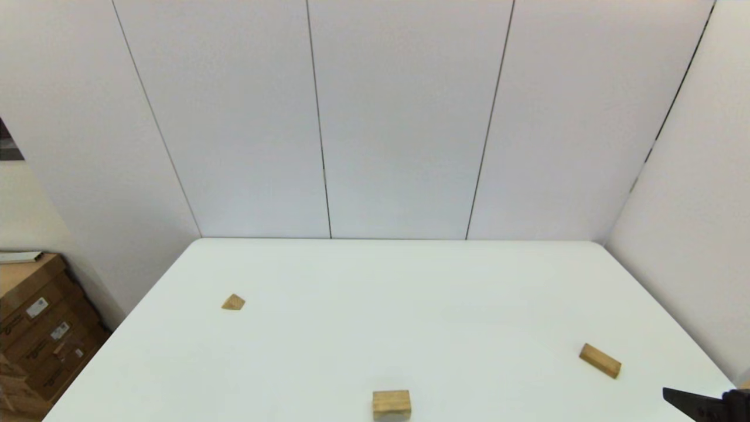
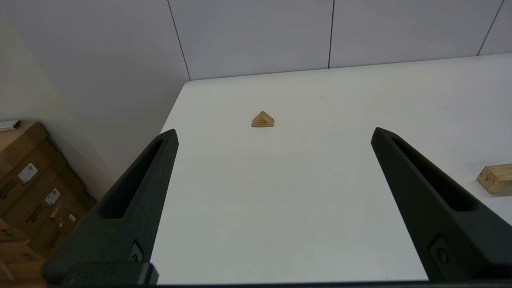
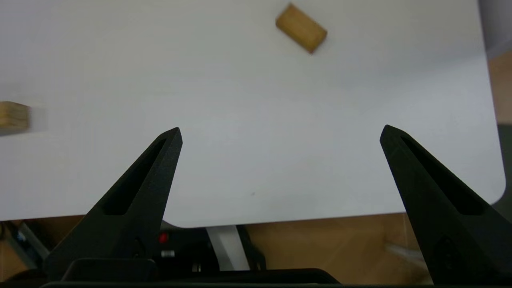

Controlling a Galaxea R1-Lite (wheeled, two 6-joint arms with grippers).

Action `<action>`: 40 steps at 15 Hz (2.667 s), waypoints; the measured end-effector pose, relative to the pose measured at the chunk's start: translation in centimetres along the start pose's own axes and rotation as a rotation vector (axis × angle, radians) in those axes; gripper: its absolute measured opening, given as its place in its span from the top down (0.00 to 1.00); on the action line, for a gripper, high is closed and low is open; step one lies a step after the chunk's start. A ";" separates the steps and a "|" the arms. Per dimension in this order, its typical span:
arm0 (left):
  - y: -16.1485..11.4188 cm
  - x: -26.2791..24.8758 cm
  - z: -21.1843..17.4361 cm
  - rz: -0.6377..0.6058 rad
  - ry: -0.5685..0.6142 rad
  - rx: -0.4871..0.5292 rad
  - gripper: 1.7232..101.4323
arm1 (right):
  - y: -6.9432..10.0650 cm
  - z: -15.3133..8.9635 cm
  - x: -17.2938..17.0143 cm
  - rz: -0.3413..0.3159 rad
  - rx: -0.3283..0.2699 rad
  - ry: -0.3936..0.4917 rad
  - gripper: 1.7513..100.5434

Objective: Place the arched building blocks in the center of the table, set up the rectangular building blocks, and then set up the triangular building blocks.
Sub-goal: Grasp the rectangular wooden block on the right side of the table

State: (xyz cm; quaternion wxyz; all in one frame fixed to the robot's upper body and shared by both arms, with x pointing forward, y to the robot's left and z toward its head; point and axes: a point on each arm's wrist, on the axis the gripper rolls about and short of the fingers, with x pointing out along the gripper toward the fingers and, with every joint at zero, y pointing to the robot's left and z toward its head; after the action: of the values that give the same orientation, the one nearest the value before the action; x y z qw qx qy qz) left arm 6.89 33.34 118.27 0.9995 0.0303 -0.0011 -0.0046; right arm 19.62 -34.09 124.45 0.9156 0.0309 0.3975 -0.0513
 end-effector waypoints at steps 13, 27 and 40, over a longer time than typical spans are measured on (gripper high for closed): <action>0.0 0.0 0.0 0.001 0.001 -0.003 0.04 | -2.3 6.0 12.7 -0.011 -0.103 0.286 0.03; 0.0 0.0 0.0 -0.004 0.002 0.006 0.04 | -6.0 6.2 18.0 0.172 -0.388 0.339 0.03; 0.0 0.0 0.0 -0.001 0.001 0.000 0.04 | -5.6 7.0 22.1 0.216 -0.520 0.364 0.59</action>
State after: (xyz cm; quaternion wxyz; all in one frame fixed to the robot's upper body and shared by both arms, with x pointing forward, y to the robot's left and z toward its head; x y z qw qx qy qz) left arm 6.89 33.34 118.28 0.9995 0.0302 -0.0005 -0.0050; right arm 39.06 -41.91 112.94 0.8070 -0.1534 0.5486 0.1555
